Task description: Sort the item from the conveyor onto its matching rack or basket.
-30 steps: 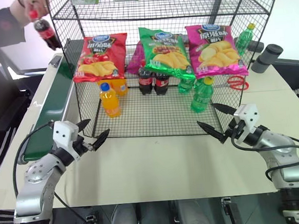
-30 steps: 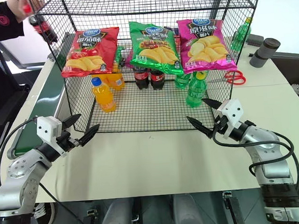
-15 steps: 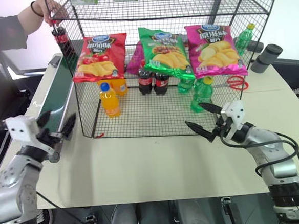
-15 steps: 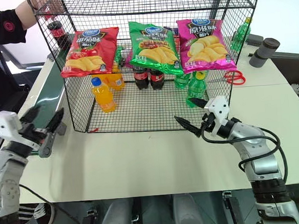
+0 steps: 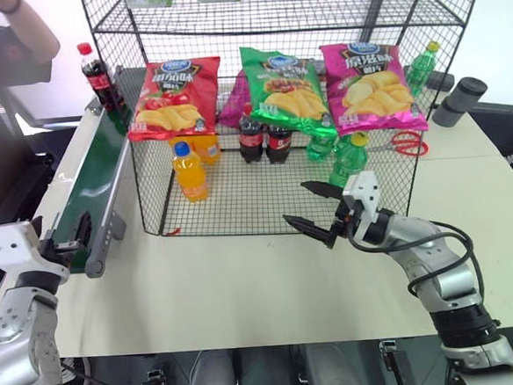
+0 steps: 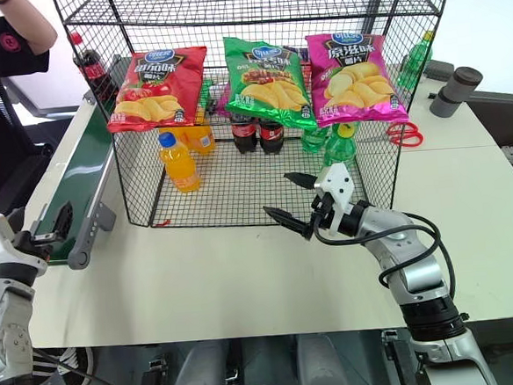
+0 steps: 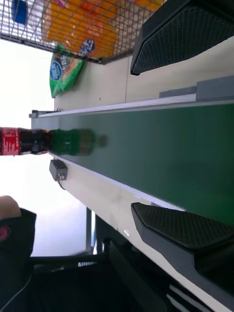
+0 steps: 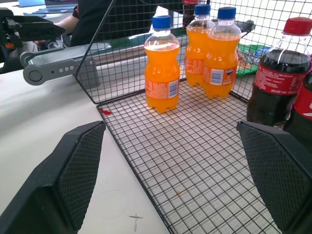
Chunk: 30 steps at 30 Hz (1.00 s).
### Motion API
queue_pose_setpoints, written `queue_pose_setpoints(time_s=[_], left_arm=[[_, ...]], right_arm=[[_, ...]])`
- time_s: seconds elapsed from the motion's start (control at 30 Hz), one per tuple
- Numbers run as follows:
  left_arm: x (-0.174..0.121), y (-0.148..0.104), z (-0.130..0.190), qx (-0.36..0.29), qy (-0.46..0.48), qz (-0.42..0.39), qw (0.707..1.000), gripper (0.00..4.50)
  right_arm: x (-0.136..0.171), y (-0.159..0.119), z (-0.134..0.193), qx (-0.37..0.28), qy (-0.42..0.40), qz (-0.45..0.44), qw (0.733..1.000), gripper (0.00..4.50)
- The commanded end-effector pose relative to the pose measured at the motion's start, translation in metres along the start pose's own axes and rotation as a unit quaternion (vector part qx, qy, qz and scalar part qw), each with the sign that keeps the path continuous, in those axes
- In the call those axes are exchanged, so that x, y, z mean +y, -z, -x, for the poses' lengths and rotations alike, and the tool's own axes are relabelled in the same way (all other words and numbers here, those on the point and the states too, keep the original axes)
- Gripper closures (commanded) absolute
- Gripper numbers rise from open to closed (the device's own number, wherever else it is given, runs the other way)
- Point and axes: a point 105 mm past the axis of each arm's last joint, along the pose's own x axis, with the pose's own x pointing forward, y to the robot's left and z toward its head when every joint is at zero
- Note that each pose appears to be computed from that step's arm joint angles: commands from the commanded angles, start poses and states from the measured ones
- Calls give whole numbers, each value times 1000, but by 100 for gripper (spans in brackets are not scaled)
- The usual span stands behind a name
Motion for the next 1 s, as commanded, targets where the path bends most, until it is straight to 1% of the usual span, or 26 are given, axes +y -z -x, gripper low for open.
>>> queue_pose_setpoints(time_s=[0.03, 0.2, 0.47, 0.77, 1.0], left_arm=[[-1, -6, -5, -15, -3, -24, 1000, 0], [-5, -3, -12, -15, 0, -27, 1000, 0], [-5, -1, -16, -19, -3, -31, 999, 0], [-7, 2, -17, -42, -16, -9, 999, 0], [2, 3, -18, -59, -54, -13, 997, 0]], right_arm=[[7, -13, -6, -26, -18, 19, 999, 1], [14, -13, -14, -34, -26, 28, 999, 1], [12, -7, -16, -32, -19, 43, 998, 1], [9, -8, -19, -38, -12, 51, 998, 1], [11, -8, -21, -40, -13, 53, 998, 1]])
